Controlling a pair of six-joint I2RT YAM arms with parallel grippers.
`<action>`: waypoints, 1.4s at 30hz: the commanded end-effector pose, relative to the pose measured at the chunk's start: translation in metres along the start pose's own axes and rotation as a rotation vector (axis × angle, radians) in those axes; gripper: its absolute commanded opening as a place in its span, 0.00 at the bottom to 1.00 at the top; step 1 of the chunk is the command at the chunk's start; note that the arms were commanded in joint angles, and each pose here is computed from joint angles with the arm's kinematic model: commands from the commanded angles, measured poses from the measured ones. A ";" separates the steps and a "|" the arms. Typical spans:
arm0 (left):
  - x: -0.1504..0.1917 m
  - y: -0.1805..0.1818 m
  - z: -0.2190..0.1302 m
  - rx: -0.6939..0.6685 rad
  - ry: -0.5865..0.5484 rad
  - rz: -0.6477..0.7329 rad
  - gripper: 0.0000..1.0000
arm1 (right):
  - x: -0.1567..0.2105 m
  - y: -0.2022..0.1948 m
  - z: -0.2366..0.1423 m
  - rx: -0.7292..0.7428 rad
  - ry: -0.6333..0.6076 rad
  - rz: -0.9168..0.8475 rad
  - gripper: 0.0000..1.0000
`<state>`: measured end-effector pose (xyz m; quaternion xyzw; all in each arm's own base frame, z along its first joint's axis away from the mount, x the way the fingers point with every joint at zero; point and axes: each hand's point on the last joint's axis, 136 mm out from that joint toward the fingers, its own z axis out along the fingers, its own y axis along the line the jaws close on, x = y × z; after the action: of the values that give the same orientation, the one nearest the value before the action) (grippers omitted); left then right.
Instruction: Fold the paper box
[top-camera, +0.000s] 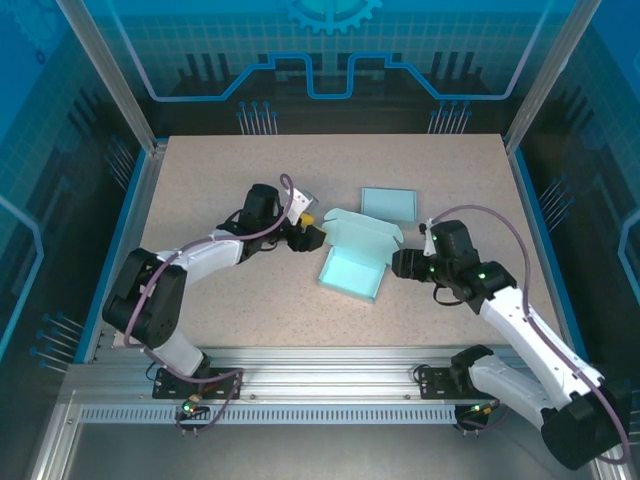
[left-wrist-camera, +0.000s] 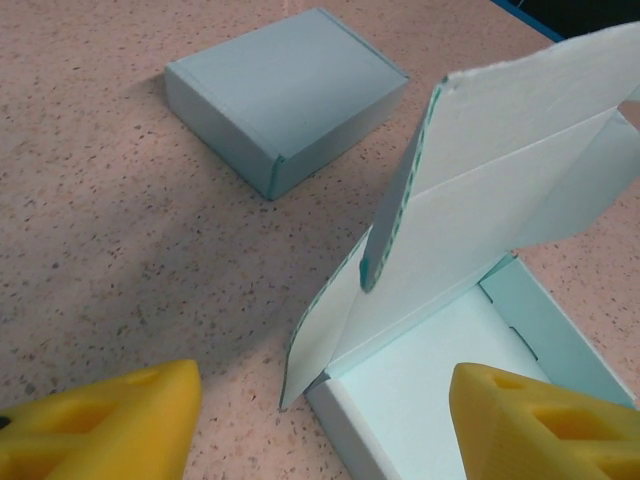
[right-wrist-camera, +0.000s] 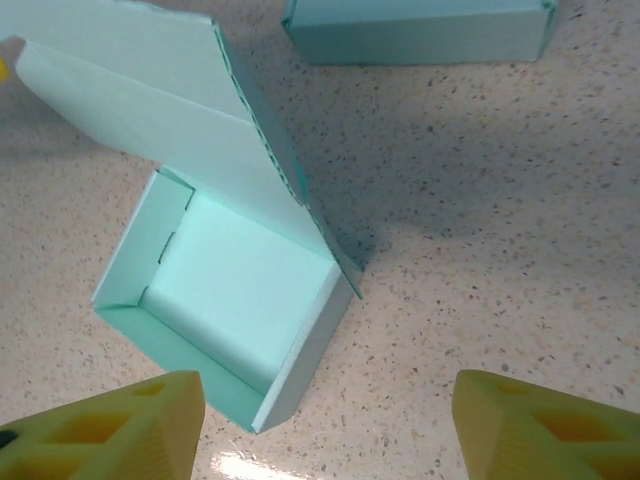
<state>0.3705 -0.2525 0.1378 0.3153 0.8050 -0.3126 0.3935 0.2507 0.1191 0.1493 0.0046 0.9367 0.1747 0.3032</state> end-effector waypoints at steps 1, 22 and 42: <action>-0.008 -0.003 0.003 0.053 0.000 0.044 0.67 | -0.016 0.012 0.004 -0.013 -0.030 -0.050 0.65; -0.004 -0.003 0.022 0.088 0.037 0.070 0.36 | -0.037 0.016 0.055 0.082 0.009 -0.100 0.38; -0.012 -0.008 0.039 -0.355 -0.073 -0.117 0.00 | -0.064 0.026 0.062 0.315 -0.126 -0.148 0.17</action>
<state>0.3863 -0.2954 0.1192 0.2537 0.8434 -0.2093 0.4249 0.3190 0.1420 0.1223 -0.0236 0.9479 -0.0011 0.3176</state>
